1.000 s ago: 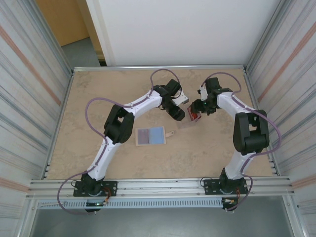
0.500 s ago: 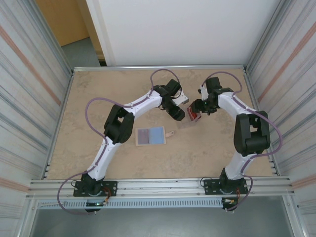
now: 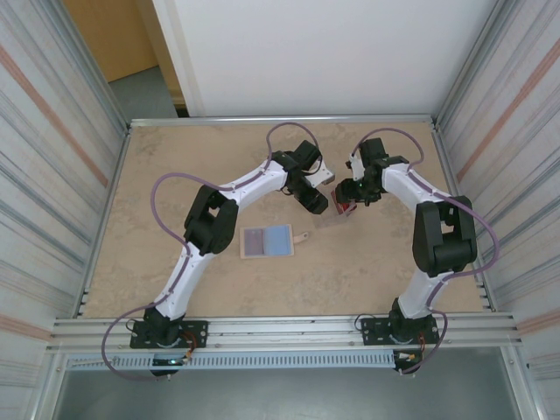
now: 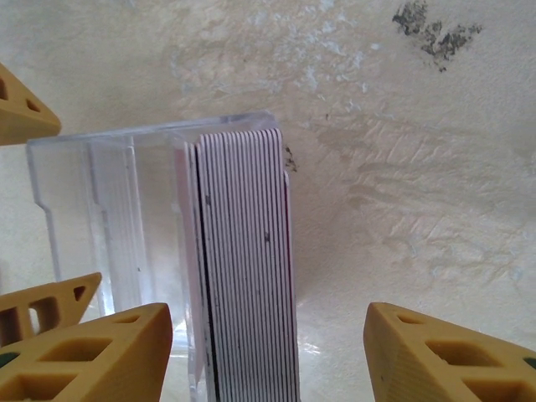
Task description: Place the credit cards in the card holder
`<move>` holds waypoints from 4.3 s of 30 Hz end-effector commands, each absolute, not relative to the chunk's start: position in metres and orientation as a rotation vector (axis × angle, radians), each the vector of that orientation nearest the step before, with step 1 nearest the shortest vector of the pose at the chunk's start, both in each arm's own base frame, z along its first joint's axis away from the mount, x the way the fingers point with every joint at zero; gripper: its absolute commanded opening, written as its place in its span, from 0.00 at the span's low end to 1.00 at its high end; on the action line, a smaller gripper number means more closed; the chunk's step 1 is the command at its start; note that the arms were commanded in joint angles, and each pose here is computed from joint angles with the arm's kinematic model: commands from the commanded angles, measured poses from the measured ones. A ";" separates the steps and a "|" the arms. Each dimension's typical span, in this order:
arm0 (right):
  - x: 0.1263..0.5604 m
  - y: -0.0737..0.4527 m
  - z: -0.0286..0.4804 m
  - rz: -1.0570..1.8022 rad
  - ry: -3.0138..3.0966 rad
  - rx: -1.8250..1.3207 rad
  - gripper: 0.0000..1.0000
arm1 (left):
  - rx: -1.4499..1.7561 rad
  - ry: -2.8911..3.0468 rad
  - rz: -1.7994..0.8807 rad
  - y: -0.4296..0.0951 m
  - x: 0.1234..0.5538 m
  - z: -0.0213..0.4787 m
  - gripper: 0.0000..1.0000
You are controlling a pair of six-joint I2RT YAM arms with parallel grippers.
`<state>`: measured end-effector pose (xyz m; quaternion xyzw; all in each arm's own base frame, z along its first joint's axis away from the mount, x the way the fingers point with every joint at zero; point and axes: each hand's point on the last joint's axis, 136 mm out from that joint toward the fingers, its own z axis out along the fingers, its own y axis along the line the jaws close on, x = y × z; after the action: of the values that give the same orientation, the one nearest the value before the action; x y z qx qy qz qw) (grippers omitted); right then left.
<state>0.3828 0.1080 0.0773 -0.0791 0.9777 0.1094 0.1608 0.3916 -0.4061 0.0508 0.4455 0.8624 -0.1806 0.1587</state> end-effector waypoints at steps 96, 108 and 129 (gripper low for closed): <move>0.376 0.098 0.118 0.205 2.732 -0.285 0.22 | 1.336 2.541 -0.447 -0.391 0.375 0.028 0.72; 0.376 0.096 0.119 0.188 2.729 -0.282 0.28 | 1.340 2.540 -0.445 -0.391 0.375 0.028 0.72; 0.375 0.098 0.121 0.204 2.727 -0.290 0.14 | 1.340 2.541 -0.439 -0.390 0.375 0.027 0.72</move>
<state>0.3715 0.1022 0.1051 -0.0959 0.9752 0.0871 0.1792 0.3910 -0.4086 0.0489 0.4491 0.8597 -0.1814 0.1623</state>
